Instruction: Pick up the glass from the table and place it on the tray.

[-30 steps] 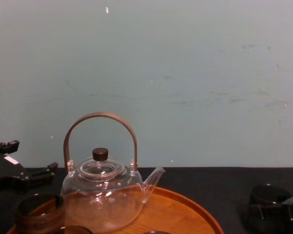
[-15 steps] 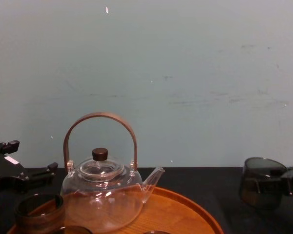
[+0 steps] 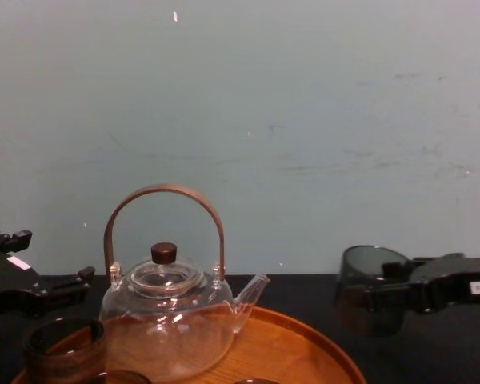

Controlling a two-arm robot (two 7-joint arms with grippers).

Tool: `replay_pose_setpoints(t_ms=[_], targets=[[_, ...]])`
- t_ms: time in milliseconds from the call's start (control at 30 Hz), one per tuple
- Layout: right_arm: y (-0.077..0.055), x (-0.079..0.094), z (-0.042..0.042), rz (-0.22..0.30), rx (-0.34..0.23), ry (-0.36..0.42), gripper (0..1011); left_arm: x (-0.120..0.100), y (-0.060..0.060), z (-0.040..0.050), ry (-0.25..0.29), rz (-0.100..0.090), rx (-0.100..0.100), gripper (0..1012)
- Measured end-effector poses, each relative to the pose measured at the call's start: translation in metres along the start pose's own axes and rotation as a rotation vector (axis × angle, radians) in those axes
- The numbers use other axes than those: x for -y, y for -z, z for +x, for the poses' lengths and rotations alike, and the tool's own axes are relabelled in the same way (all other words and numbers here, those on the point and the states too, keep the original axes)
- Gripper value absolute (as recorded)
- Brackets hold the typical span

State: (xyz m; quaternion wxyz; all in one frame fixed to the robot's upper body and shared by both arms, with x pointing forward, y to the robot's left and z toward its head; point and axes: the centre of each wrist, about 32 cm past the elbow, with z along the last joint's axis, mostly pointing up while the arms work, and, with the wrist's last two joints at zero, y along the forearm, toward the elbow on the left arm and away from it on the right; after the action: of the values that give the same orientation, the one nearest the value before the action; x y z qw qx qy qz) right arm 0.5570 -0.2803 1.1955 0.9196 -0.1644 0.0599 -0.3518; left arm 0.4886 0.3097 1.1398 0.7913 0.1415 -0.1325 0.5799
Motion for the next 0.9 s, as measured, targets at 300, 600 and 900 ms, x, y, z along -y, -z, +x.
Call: replay_pose_setpoints(t_ms=[300,600,900], targets=[[-0.005,-0.023,-0.0080,0.014,0.039,-0.087,905,0.000,0.000,0.0000,0.000,0.000,0.000,1001],[-0.002,-0.042,-0.0145,0.008,0.030,-0.121,905,0.000,0.000,0.0000,0.000,0.000,0.000,1001],[0.006,-0.054,-0.0173,-0.013,0.021,-0.134,905,0.000,0.000,0.0000,0.000,0.000,0.000,1001]])
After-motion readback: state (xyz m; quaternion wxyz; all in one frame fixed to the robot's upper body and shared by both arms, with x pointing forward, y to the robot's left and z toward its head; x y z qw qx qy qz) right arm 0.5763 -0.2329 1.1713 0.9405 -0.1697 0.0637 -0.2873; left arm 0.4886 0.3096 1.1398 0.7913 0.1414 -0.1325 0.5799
